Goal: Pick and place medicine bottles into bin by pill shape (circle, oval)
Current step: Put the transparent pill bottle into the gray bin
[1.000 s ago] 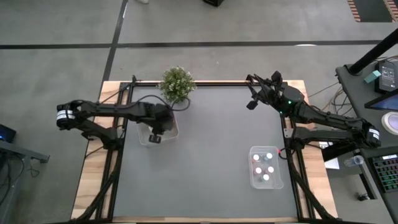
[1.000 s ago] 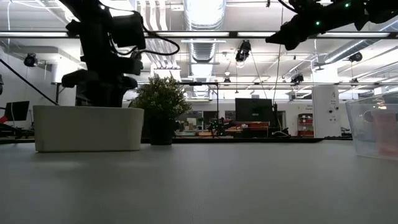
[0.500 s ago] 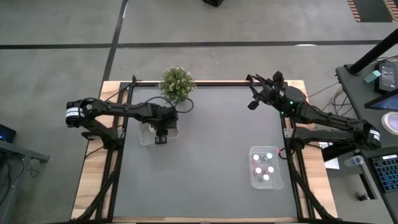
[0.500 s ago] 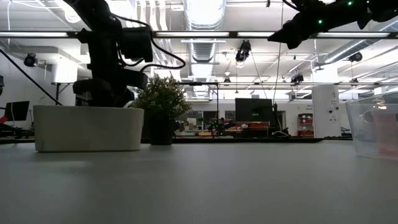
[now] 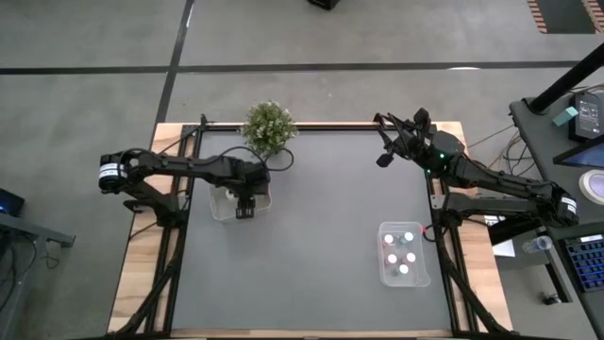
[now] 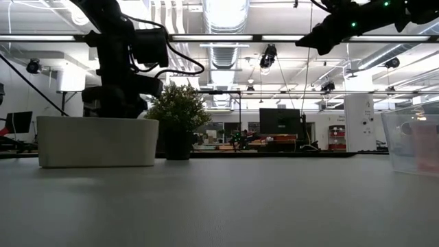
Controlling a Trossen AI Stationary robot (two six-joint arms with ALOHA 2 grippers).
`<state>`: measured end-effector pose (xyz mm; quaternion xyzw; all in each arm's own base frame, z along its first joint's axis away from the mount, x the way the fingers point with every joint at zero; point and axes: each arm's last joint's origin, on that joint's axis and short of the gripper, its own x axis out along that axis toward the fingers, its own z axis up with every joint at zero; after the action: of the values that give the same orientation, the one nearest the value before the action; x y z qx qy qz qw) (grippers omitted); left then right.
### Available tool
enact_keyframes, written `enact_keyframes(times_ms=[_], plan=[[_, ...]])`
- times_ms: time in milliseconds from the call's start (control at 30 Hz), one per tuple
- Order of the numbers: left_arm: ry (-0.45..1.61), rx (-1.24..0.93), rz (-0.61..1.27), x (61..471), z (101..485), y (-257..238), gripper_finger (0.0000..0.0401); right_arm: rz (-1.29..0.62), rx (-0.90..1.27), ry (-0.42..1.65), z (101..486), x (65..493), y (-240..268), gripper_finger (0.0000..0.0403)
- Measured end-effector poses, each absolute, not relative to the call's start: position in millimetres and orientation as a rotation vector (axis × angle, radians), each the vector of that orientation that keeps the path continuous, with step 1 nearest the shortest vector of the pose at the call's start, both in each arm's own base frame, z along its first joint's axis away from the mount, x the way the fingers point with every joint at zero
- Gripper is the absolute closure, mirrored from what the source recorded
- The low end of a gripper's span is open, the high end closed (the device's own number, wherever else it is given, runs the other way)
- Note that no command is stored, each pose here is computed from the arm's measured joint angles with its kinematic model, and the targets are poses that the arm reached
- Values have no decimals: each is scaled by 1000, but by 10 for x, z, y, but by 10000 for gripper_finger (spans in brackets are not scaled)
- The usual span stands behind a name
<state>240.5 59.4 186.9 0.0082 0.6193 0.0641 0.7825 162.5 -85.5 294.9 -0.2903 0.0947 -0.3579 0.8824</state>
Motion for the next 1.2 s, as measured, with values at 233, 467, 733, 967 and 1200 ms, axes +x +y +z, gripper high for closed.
enact_keyframes(times_ms=[233,467,733,967,1200], plan=[[1350,16,136,2458,1785,606,181,-744,-605,201,2946,1625,-855,259],[1380,14,133,2507,1677,620,180,-744,-612,204,2951,1625,-855,259],[1375,18,133,2509,1679,621,214,-742,-616,211,2979,1625,-855,259],[1371,23,130,2498,1700,619,291,-742,-613,210,2980,1625,-855,259],[1324,36,148,2455,1823,609,308,-742,-610,210,2979,1625,-855,259]])
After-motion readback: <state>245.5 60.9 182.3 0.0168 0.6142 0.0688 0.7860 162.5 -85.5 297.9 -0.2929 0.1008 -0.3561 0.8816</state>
